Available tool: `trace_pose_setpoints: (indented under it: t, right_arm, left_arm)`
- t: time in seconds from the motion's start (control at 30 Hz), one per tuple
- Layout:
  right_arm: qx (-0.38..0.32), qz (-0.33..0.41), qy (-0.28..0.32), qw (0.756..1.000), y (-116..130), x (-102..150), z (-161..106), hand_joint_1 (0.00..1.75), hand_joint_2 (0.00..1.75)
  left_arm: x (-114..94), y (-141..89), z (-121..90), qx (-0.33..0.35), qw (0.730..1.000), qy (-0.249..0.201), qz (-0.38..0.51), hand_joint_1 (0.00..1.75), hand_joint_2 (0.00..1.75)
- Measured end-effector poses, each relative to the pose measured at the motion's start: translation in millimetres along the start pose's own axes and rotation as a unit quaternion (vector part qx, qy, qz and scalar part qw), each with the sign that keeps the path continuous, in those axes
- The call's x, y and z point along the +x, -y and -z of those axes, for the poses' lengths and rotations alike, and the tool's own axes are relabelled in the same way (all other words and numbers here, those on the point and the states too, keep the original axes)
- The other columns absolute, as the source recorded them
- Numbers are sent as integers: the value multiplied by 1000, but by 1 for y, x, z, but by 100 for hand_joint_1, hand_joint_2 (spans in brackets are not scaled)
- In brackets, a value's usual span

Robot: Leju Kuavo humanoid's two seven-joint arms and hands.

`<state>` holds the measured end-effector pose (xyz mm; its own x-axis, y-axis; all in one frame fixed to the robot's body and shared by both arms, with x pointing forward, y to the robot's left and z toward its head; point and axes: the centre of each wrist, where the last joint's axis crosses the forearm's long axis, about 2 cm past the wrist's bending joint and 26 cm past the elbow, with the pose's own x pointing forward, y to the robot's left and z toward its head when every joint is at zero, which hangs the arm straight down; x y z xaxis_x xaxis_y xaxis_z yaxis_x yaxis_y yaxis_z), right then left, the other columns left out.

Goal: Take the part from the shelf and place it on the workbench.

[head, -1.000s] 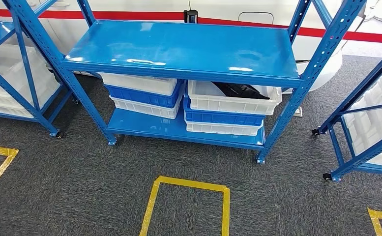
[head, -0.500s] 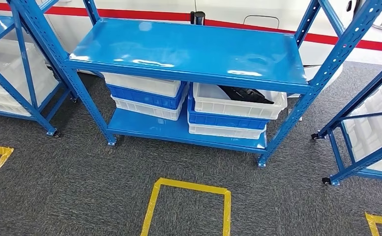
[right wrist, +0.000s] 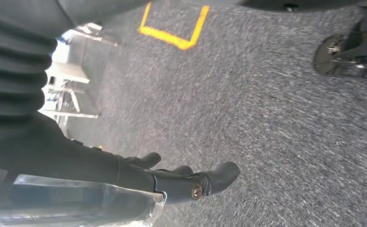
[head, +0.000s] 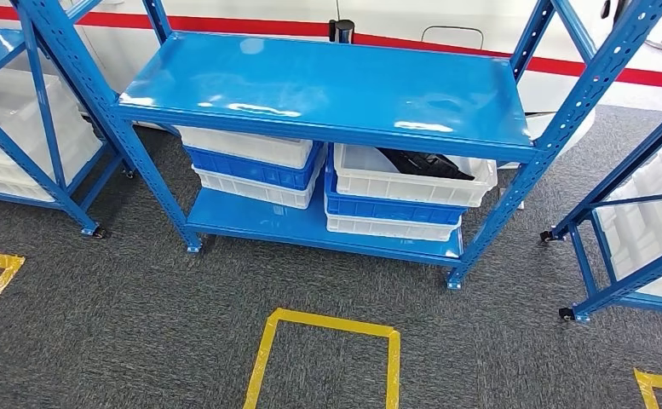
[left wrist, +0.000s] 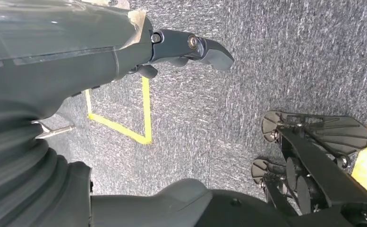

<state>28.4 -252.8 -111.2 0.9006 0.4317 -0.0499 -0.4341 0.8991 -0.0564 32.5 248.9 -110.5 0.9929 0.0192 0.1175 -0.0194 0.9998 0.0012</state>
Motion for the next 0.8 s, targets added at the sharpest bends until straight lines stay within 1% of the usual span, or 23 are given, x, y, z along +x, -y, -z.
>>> trace_pose_setpoints:
  t: [0.27, 0.4, 0.8]
  right_arm:
    - [2, 64, 32, 997, 9, -11, 2, 0, 0]
    - [3, 94, 48, 994, 13, -17, 3, 0, 0]
    - [7, 184, 97, 978, 20, -31, 4, 0, 0]
  left_arm:
    - [-6, -13, 0, 4, 1000, 17, -4, 0, 175]
    - [-10, -19, 0, 6, 1000, 24, -4, 0, 0]
    - [-20, -32, -1, 2, 999, 45, -8, 0, 0]
